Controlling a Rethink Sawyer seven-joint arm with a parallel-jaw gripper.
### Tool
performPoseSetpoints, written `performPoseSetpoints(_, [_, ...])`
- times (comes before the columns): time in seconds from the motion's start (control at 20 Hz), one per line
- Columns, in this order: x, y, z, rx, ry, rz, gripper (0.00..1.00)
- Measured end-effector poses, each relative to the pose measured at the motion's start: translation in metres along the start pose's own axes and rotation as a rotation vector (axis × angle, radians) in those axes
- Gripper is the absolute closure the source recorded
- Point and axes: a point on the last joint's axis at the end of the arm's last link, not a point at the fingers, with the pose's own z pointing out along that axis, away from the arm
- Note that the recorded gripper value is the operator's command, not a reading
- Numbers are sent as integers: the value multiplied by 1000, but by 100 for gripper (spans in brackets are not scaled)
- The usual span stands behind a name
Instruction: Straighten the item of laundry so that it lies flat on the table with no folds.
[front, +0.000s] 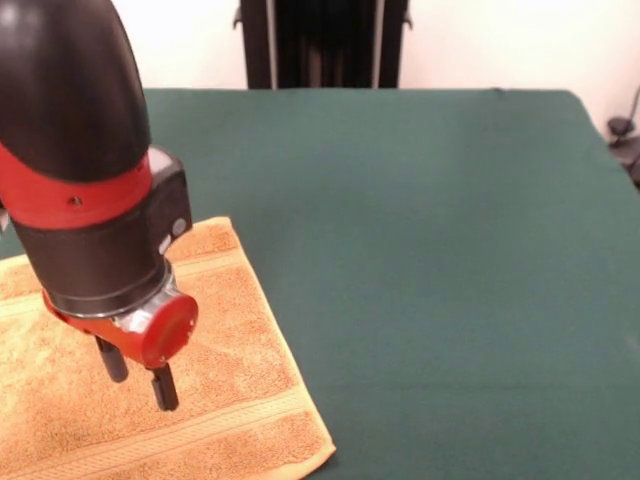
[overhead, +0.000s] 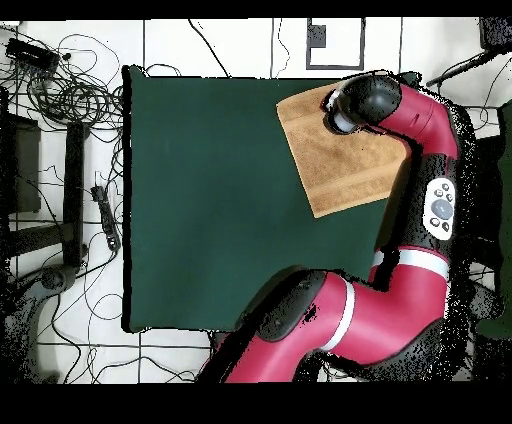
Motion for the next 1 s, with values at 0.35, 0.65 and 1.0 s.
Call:
performPoseSetpoints(0.35, [8, -7, 24, 3, 20, -10, 0])
performPoseSetpoints(0.65, [9, -10, 29, 6, 22, -10, 0])
performPoseSetpoints(1.0, [3, -8, 13, 5, 7, -12, 0])
